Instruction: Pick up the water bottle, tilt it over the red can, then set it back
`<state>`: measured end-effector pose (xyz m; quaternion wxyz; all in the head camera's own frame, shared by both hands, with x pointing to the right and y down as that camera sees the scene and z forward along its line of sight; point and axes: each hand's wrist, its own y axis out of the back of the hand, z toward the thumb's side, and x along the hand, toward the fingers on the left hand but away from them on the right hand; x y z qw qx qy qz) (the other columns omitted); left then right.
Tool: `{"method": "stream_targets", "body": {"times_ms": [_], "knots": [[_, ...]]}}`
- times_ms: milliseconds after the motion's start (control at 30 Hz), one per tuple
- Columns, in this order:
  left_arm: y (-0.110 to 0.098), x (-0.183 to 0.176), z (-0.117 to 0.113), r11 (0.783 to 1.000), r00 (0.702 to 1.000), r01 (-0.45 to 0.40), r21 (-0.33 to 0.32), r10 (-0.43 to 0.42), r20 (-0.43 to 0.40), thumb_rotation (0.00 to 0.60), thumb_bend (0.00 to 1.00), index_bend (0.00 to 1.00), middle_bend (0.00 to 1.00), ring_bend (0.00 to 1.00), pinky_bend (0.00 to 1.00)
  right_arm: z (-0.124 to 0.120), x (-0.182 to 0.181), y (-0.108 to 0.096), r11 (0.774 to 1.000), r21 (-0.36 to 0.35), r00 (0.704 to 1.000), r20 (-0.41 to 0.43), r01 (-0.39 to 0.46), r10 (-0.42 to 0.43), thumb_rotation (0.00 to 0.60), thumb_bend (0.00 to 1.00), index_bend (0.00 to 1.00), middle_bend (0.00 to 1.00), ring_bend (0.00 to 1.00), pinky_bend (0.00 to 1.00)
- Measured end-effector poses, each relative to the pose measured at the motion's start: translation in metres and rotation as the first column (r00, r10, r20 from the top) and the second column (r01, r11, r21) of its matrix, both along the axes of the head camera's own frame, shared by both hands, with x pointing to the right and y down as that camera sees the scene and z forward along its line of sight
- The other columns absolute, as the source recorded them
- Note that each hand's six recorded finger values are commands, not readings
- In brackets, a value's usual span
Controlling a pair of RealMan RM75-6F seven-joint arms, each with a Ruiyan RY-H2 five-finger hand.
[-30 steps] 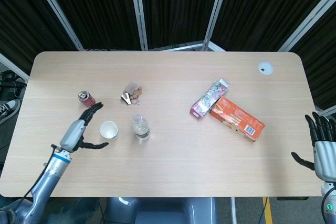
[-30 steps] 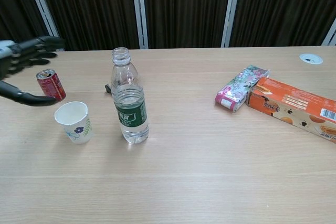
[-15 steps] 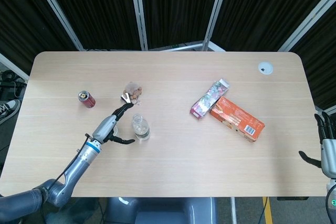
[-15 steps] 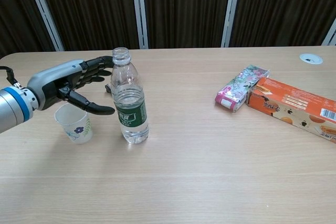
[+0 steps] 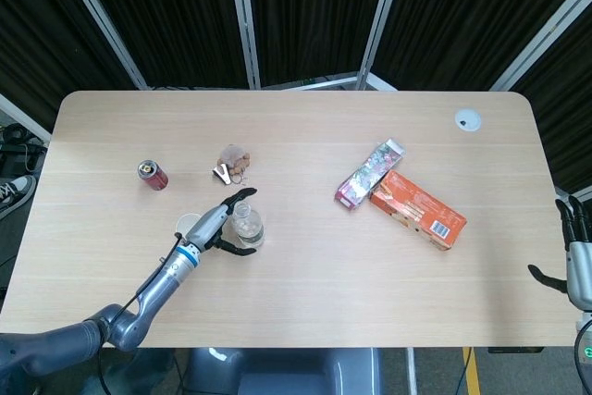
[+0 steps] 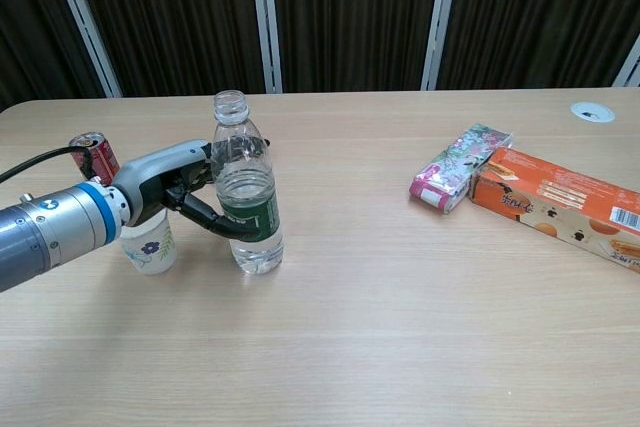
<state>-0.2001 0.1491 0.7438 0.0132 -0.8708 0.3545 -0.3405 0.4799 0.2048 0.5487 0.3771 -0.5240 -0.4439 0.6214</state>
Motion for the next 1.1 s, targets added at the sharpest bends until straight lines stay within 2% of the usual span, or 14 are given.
{"method": "stream_targets", "body": {"times_ms": [133, 533, 633, 767, 867, 933, 1033, 1100], "knots": [[0.0, 0.001, 0.006, 1.0, 1.0, 0.006, -0.016, -0.006, 0.0, 0.6, 0.0, 0.0, 0.0, 0.0, 0.0, 0.001, -0.001, -0.002, 1.0, -0.004, 1.0, 0.002, 0.004, -0.004, 0.6, 0.0, 0.0, 0.0, 0.0, 0.0], [0.001, 0.008, 0.013, 0.998, 0.996, 0.049, -0.034, -0.051, -0.076, 0.6, 0.0, 0.0, 0.0, 0.0, 0.0, 0.003, 0.0, -0.005, 1.0, -0.006, 1.0, 0.012, 0.002, -0.002, 0.6, 0.0, 0.0, 0.0, 0.0, 0.0], [0.001, 0.011, 0.014, 0.998, 0.995, 0.052, -0.03, -0.054, -0.088, 0.6, 0.0, 0.05, 0.01, 0.0, 0.01, 0.003, 0.0, -0.006, 1.0, -0.008, 1.0, 0.012, 0.001, -0.001, 0.6, 0.0, 0.0, 0.0, 0.0, 0.0], [0.002, 0.014, 0.015, 0.998, 0.994, 0.051, -0.043, -0.055, -0.1, 0.6, 0.0, 0.22, 0.11, 0.02, 0.06, 0.004, 0.0, -0.006, 1.0, -0.009, 1.0, 0.013, 0.0, 0.0, 0.6, 0.0, 0.0, 0.0, 0.0, 0.0], [0.003, 0.016, 0.017, 0.997, 0.993, 0.048, -0.064, -0.055, -0.109, 0.6, 0.01, 0.27, 0.19, 0.09, 0.1, 0.004, -0.001, -0.006, 1.0, -0.007, 1.0, 0.022, 0.0, 0.0, 0.6, 0.0, 0.0, 0.0, 0.0, 0.0], [0.004, 0.018, 0.018, 0.996, 0.992, 0.04, -0.078, -0.049, -0.116, 0.6, 0.05, 0.3, 0.24, 0.13, 0.15, 0.002, -0.001, -0.007, 1.0, 0.0, 1.0, 0.025, 0.003, -0.003, 0.6, 0.0, 0.0, 0.0, 0.0, 0.0], [0.004, 0.021, 0.017, 0.995, 0.989, 0.045, -0.091, -0.057, -0.134, 0.6, 0.34, 0.41, 0.39, 0.26, 0.28, 0.001, -0.001, -0.007, 1.0, 0.007, 1.0, 0.028, 0.004, -0.004, 0.6, 0.0, 0.0, 0.0, 0.0, 0.0], [0.004, 0.022, 0.016, 0.994, 0.986, 0.059, -0.097, -0.073, -0.149, 0.6, 0.4, 0.44, 0.42, 0.29, 0.31, 0.001, -0.002, -0.007, 1.0, 0.005, 1.0, 0.028, 0.005, -0.006, 0.6, 0.0, 0.0, 0.0, 0.0, 0.0]]}}
